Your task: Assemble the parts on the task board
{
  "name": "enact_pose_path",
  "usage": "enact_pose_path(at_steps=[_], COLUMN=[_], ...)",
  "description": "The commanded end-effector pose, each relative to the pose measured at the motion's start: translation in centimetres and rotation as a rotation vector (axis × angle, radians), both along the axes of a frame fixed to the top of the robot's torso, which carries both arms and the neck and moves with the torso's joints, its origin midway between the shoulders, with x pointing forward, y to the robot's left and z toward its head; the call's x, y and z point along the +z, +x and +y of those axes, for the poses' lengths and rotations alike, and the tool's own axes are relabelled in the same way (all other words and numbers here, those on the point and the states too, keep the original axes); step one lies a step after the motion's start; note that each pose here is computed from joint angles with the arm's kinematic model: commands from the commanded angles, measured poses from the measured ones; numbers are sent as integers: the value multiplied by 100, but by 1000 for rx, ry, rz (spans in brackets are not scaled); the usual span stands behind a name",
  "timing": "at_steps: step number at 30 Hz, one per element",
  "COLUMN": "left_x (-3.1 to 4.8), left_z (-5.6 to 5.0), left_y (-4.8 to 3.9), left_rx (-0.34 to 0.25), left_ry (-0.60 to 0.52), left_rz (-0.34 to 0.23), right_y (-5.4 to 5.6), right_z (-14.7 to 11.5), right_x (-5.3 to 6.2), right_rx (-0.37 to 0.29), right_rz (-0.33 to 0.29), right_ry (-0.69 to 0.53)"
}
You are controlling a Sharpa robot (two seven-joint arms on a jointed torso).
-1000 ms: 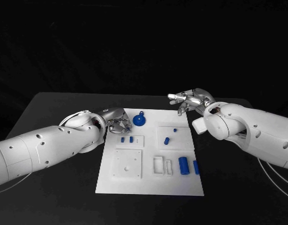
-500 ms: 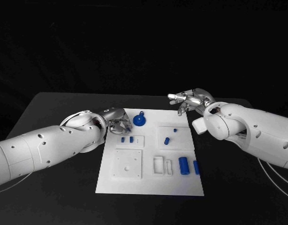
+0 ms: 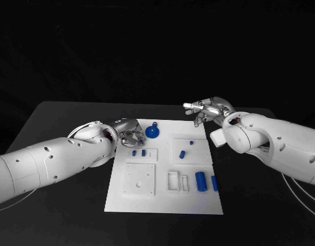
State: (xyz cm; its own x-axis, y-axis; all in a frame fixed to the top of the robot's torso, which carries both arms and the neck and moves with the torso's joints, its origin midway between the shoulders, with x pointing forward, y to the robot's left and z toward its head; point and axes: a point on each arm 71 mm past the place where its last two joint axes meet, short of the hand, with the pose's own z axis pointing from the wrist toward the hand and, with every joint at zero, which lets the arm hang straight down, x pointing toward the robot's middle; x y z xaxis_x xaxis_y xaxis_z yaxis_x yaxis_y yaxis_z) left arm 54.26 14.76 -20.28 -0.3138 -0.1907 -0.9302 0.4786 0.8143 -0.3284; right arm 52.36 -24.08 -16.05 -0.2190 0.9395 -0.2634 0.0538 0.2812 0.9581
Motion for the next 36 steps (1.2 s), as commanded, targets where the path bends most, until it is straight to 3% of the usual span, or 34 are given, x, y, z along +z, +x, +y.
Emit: enact_pose_path(at_steps=[1,9,18,36], left_x=[-68,-88,-120,-125], left_z=[-50,-77,-26,-4], left_y=[-39,-56,-59,-88], left_rx=[-28,-45,-46,-85], left_ry=[19,42,79,44], left_rz=[32,42,46,-18], right_y=[-3,0,1,8], right_z=[23,24,18,19], right_x=[3,-1,-2,-9], right_rx=[21,24,23,24], right_rz=[-5,-3,-3,-1], right_ry=[-3,-3,-4,-4])
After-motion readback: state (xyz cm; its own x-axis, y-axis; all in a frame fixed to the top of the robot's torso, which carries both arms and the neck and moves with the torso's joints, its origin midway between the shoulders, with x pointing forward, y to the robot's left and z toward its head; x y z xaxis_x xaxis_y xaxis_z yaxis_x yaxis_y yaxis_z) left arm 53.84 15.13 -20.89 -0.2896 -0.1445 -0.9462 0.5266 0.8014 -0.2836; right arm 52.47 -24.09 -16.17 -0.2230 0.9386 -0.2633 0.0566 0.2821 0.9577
